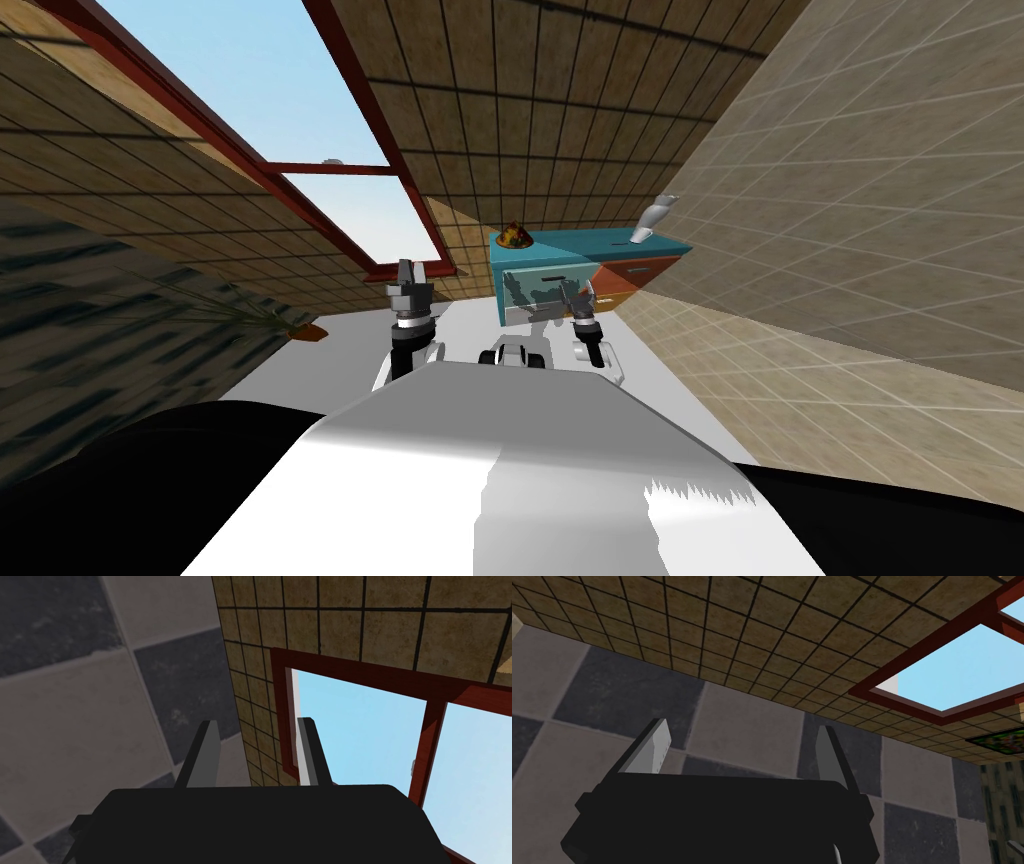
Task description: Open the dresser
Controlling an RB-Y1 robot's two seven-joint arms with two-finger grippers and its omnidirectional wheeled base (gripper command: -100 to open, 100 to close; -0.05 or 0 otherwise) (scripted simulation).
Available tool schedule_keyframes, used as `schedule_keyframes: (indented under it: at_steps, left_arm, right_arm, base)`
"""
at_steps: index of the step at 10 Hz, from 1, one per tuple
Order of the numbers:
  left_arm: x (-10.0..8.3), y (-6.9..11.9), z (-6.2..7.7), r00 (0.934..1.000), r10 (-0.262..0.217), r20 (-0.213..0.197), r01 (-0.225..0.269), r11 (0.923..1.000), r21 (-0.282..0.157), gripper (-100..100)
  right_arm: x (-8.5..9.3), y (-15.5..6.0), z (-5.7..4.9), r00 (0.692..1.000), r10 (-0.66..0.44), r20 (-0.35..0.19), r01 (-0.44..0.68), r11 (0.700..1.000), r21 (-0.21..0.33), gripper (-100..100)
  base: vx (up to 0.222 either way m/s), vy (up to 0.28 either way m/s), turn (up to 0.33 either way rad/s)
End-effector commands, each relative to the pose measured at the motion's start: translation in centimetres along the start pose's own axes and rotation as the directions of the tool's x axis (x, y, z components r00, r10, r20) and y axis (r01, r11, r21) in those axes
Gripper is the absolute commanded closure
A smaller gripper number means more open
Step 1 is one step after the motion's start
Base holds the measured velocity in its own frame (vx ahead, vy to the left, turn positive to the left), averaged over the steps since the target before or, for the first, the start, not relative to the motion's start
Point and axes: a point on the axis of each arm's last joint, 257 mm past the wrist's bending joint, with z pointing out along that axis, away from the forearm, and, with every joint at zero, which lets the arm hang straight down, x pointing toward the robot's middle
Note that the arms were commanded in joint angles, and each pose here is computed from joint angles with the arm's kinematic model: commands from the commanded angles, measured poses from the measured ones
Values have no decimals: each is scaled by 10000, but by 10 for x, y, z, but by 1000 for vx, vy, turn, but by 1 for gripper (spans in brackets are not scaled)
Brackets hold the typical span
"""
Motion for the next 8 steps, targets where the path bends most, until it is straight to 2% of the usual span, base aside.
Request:
schedule_keyframes:
  at_steps: [1, 2, 3, 5, 6, 8]
  left_arm:
    - [0, 0, 0, 10000, 0, 0, 0, 10000, -1, 0]
    - [0, 0, 0, 10000, 0, 0, 0, 10000, 0, 0]
    - [0, 0, 0, 10000, 0, 0, 0, 10000, 0, 0]
    - [0, 0, 0, 10000, 0, 0, 0, 10000, 0, 0]
    - [0, 0, 0, 10000, 0, 0, 0, 10000, 0, 0]
    - [0, 0, 0, 10000, 0, 0, 0, 10000, 0, 0]
  right_arm:
    - [18, 1, -2, 9958, -849, -330, 847, 9964, -82, -100]
    - [18, 1, -2, 9949, -956, -329, 953, 9954, -85, -100]
    - [36, 2, -5, 9881, -1392, -652, 1382, 9902, -195, -100]
    - [36, 2, -5, 9823, -1762, -644, 1751, 9843, -219, -100]
    - [52, 4, -8, 9713, -2186, -939, 2161, 9757, -362, -100]
    - [53, 4, -9, 9627, -2534, -947, 2507, 9672, -401, -100]
  base:
    - [57, 18, -5]
    - [30, 10, 1]
    - [46, 29, -11]
    - [38, 16, -4]
    - [51, 15, -11]
    - [41, 10, -2]
